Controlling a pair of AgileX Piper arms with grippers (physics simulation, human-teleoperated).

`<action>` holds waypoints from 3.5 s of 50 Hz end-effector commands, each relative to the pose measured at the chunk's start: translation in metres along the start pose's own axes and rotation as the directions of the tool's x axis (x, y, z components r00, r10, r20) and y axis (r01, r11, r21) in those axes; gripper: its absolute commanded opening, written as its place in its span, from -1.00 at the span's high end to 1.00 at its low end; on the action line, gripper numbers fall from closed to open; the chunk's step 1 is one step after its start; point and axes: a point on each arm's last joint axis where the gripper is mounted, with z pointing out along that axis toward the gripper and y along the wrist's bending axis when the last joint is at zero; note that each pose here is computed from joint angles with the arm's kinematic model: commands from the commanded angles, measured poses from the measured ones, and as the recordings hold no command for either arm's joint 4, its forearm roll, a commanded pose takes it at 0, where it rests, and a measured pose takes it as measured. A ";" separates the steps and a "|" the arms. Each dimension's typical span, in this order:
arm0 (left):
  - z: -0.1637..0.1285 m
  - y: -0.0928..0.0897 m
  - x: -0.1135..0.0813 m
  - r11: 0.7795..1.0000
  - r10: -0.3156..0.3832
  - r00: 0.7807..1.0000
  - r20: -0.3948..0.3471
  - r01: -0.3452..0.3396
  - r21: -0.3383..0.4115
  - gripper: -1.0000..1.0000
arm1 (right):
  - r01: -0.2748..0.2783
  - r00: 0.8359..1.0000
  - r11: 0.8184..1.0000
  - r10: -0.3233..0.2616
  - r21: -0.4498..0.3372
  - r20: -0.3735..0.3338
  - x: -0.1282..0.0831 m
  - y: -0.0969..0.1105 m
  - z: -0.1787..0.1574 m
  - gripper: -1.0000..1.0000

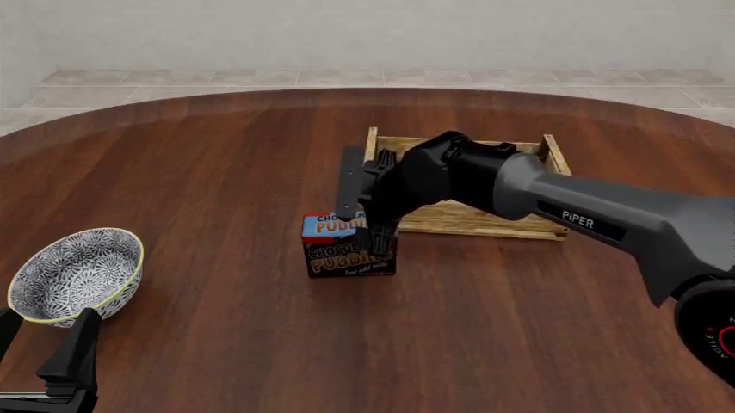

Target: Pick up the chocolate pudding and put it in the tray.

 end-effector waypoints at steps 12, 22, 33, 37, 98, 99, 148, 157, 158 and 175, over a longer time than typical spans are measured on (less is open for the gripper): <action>0.000 0.000 0.000 1.000 0.000 1.000 0.000 0.000 0.000 -1.00 | -0.010 1.000 1.000 0.010 -0.002 0.002 -0.002 0.001 0.004 -1.00; 0.000 0.000 0.000 1.000 0.000 1.000 0.000 0.000 0.000 -1.00 | -0.017 1.000 1.000 0.017 -0.002 0.002 -0.001 0.002 0.006 -1.00; 0.000 0.000 0.000 1.000 0.000 1.000 0.000 0.000 0.000 -1.00 | -0.021 1.000 1.000 0.021 -0.006 0.003 -0.001 0.006 0.010 -1.00; 0.000 0.000 0.000 1.000 0.000 1.000 0.000 0.000 0.000 -1.00 | -0.022 1.000 1.000 0.022 -0.005 0.003 -0.001 0.005 0.009 -1.00; 0.000 0.000 0.000 1.000 0.000 1.000 0.000 0.000 0.000 -1.00 | -0.065 0.998 0.998 0.065 -0.002 -0.004 0.003 0.001 0.022 -1.00; 0.000 0.000 0.000 1.000 0.000 1.000 0.000 0.000 0.000 -1.00 | -0.064 0.998 0.998 0.064 -0.003 -0.004 0.002 0.002 0.021 -1.00; 0.000 0.000 0.000 1.000 0.000 1.000 0.000 0.000 0.000 -1.00 | -0.078 0.997 0.997 0.078 -0.008 -0.001 0.000 0.006 0.029 -1.00; 0.000 0.000 0.000 1.000 0.000 1.000 0.000 0.000 0.000 -1.00 | -0.088 0.996 0.996 0.088 -0.007 -0.003 0.001 0.005 0.031 -1.00; 0.000 0.000 0.000 1.000 0.000 1.000 0.000 0.000 0.000 -1.00 | -0.088 0.996 0.996 0.088 -0.007 -0.003 0.001 0.005 0.032 -1.00; 0.000 0.000 0.000 1.000 0.000 1.000 0.000 0.000 0.000 -1.00 | -0.086 0.996 0.996 0.086 -0.010 -0.004 0.000 0.005 0.032 -1.00</action>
